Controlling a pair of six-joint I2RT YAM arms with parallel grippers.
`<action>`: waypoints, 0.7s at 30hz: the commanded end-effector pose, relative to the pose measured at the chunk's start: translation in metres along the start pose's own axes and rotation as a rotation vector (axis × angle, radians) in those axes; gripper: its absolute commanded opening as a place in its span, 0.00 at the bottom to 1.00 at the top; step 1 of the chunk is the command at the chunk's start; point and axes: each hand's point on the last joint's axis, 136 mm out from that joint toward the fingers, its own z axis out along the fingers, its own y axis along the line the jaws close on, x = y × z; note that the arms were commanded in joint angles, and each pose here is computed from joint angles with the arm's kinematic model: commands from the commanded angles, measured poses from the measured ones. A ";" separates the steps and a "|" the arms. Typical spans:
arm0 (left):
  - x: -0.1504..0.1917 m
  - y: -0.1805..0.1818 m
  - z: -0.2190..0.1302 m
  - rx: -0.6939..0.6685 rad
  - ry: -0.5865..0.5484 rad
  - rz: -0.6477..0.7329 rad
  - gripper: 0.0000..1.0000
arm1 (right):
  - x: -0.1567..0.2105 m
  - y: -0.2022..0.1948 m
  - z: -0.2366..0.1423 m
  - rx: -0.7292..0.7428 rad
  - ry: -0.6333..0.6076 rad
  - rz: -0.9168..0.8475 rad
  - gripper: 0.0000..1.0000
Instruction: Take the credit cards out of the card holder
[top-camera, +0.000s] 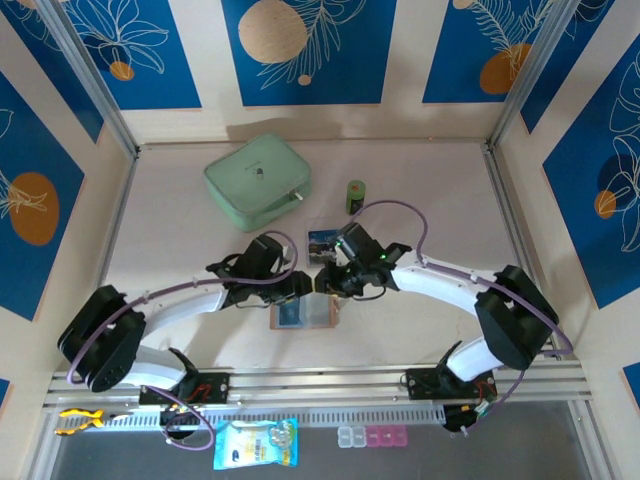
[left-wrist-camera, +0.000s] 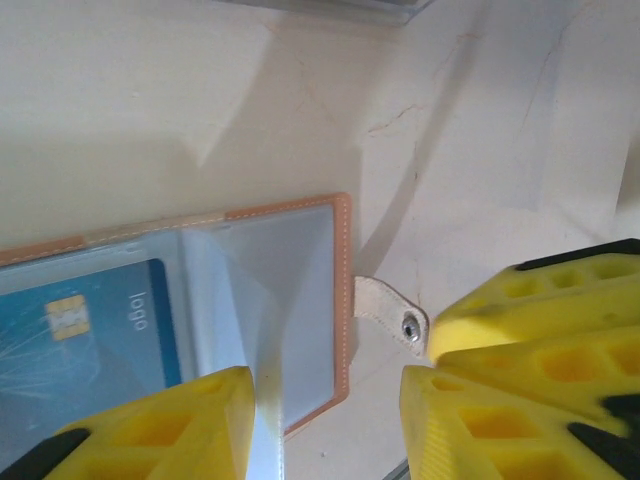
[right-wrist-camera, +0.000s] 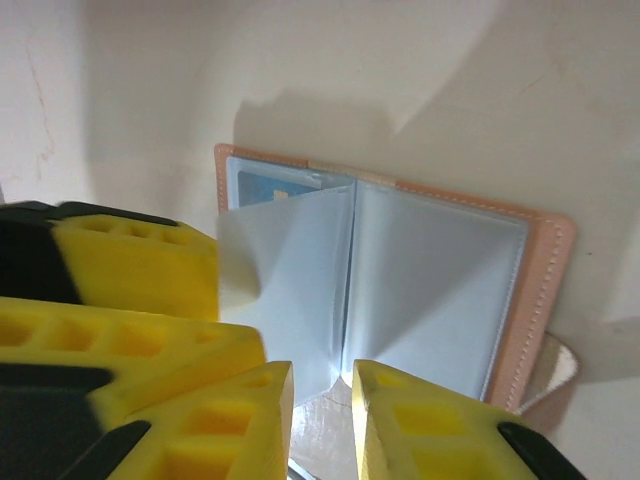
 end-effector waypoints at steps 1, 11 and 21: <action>0.004 -0.012 0.006 0.007 0.036 0.016 0.45 | 0.001 -0.008 -0.017 0.007 -0.017 0.009 0.24; 0.005 -0.026 0.029 0.018 0.077 0.037 0.50 | 0.003 -0.027 -0.038 0.002 -0.048 0.048 0.24; 0.003 -0.025 0.035 0.006 0.083 0.054 0.51 | 0.006 -0.027 -0.037 -0.011 -0.033 0.058 0.24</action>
